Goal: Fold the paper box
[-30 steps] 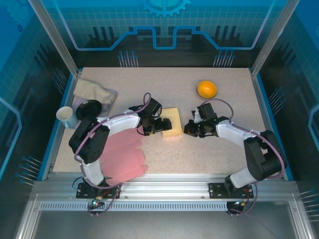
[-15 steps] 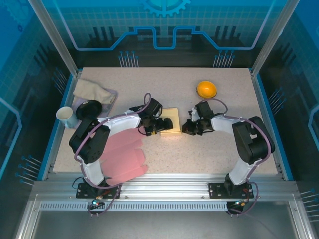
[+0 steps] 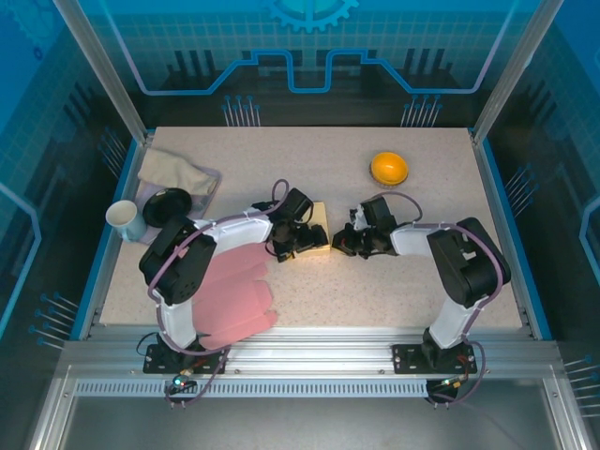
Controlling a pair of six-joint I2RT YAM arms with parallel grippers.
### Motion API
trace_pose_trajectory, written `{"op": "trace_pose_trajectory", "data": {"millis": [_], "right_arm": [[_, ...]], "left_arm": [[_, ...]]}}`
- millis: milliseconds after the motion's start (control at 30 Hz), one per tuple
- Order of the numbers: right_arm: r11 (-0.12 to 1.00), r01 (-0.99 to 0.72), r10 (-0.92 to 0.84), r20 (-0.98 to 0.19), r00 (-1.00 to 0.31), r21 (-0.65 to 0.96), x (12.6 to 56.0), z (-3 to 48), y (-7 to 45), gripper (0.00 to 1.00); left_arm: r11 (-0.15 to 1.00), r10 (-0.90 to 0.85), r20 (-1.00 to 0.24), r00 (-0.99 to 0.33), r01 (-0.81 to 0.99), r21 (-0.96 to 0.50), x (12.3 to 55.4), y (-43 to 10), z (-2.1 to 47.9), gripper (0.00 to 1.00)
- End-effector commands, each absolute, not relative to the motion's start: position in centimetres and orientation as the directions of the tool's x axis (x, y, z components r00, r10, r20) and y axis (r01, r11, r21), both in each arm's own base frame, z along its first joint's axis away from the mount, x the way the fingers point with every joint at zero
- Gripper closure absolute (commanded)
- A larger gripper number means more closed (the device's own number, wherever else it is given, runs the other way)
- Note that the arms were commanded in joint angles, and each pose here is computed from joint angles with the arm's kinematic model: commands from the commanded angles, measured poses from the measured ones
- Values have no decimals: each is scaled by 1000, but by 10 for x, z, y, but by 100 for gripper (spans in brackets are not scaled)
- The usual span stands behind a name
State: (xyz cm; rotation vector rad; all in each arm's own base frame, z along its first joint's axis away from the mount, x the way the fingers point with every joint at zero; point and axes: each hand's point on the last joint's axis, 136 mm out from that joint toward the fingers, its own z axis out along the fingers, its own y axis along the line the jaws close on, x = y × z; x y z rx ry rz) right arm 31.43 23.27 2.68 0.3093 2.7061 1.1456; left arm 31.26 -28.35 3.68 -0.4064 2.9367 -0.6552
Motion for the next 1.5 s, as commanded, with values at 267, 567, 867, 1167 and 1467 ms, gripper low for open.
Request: {"op": "trace_pose_trajectory", "data": {"millis": [267,567,867,1167,1467], "right_arm": [[837,38,191,-227,-955,546,284,51,190,83],[927,-287,-115,-543,-832,244,362,129,158,56],[847,-431,-222,-529,-819,312,426,115,172,44],[834,-407,-242,-416,-877,372,427,63,177,43],[804,-371,-222,-344,-912,465,412,48,194,52]], "left_arm": [[916,-215,-217,-952,-120,-382,368,-252,73,7],[872,-296,-188,-937,-184,-454,329,-247,84,8],[773,-405,-124,-906,-267,-575,333,-305,68,8],[772,-448,-116,-887,-318,-550,341,-305,48,12],[807,-441,-178,-880,-302,-507,357,-302,42,20]]}}
